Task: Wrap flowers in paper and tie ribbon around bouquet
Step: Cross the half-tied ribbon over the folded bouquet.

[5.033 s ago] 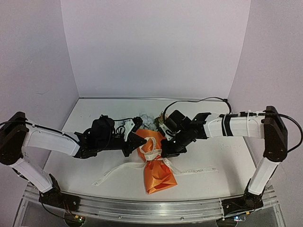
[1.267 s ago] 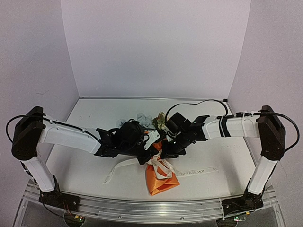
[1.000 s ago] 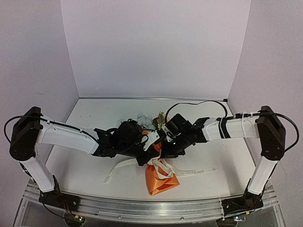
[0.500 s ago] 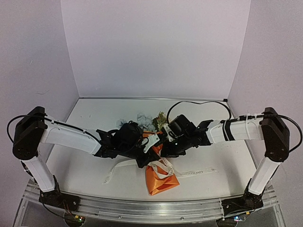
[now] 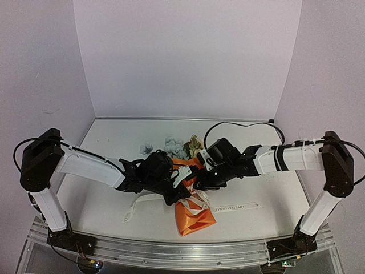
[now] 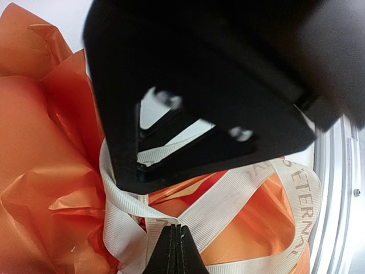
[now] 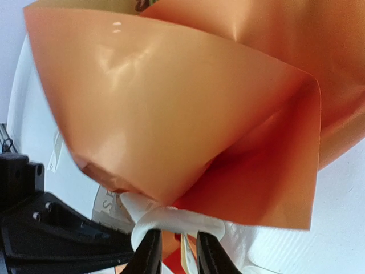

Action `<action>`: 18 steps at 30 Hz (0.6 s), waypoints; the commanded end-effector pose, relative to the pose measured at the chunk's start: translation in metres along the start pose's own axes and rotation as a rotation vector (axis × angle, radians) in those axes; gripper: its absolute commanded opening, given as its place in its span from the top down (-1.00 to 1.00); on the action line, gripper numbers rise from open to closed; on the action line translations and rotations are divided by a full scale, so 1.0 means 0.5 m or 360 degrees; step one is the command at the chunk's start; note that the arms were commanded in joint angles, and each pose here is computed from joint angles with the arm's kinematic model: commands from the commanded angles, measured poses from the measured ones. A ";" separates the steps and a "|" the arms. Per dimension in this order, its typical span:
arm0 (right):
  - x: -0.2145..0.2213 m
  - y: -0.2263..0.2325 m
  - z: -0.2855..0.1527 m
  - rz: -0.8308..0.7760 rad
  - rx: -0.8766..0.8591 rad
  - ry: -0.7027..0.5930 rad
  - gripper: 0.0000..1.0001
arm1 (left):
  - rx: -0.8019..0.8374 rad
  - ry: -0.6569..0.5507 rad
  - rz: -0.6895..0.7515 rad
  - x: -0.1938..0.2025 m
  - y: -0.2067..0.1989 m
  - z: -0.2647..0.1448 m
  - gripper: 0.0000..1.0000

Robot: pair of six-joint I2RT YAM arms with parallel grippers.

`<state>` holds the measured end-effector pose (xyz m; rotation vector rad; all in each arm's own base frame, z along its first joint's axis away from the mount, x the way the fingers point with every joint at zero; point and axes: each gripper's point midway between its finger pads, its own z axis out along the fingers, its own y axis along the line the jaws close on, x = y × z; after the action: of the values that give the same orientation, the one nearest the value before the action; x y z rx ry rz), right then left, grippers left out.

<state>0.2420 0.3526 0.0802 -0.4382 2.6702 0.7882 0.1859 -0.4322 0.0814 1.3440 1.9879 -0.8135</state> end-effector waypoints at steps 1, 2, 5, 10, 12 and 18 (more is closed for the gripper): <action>-0.007 0.014 -0.051 -0.0058 -0.0033 -0.0058 0.44 | 0.0022 -0.0010 0.0016 -0.006 0.000 0.009 1.00; -0.003 0.012 -0.056 -0.0070 -0.0025 -0.0054 0.41 | 0.0022 -0.0011 0.0019 -0.007 0.000 0.009 1.00; 0.000 0.010 -0.073 -0.0137 -0.0010 -0.0054 0.31 | 0.0021 -0.0013 0.0025 -0.007 0.000 0.009 1.00; -0.017 0.001 -0.072 -0.0141 0.0023 -0.0045 0.20 | 0.0019 -0.0012 0.0045 -0.006 0.000 0.008 1.00; -0.034 -0.002 -0.066 -0.0066 0.0016 -0.0043 0.17 | 0.0019 -0.0020 0.0058 -0.006 0.000 0.006 1.00; -0.053 0.015 -0.045 0.0059 -0.0044 0.0000 0.15 | 0.0023 -0.0026 0.0092 -0.006 -0.001 0.005 1.00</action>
<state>0.2512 0.3376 0.1019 -0.4463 2.6679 0.7721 0.1856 -0.4323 0.0798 1.3704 1.9685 -0.8012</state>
